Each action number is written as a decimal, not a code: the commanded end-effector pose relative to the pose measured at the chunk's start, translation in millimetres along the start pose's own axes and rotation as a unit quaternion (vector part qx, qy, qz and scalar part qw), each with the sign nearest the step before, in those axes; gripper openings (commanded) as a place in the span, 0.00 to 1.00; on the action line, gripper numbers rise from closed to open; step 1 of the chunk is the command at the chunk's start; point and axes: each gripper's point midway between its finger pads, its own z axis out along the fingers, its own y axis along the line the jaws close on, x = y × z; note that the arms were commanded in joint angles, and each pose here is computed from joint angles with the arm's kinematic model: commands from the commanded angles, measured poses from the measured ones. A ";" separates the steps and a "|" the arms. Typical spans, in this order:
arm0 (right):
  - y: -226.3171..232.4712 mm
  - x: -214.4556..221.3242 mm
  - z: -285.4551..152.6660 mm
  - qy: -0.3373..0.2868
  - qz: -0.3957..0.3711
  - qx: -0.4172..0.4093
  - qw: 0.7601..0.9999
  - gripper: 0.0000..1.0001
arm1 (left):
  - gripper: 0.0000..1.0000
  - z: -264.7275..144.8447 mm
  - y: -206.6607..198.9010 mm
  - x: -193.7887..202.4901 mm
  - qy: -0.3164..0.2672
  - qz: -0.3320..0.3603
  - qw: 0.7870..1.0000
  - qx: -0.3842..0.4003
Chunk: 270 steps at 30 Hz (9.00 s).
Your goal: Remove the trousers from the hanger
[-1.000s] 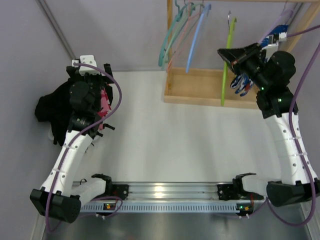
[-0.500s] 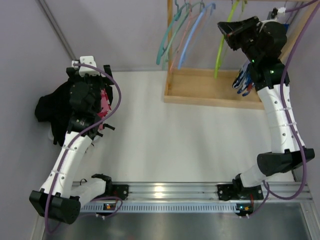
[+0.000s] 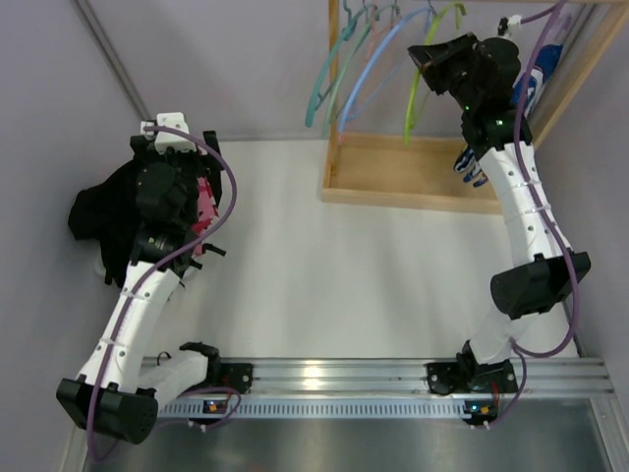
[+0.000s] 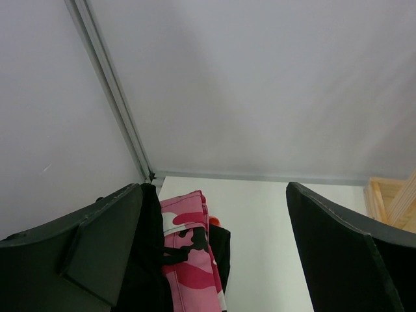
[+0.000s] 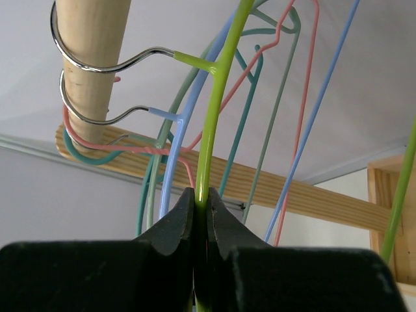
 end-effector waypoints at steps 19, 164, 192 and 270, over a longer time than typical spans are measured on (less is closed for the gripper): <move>52.7 7.9 -14.5 -0.004 -0.041 -0.090 0.995 0.55 | 0.99 0.7 -11.1 -27.4 -0.031 0.007 0.999 0.038; 70.6 19.7 -235.0 0.199 -0.006 -0.291 0.936 0.00 | 0.90 -164.3 -417.9 -12.1 -0.245 -0.087 0.887 0.381; 90.3 17.3 -247.7 0.210 -0.002 -0.308 0.928 0.00 | 0.79 -116.6 -420.3 23.0 -0.250 -0.041 0.919 0.303; -114.0 91.4 -212.0 0.314 0.070 -0.208 0.924 0.00 | 0.00 -65.4 -307.1 -257.2 -0.392 -0.150 0.883 0.209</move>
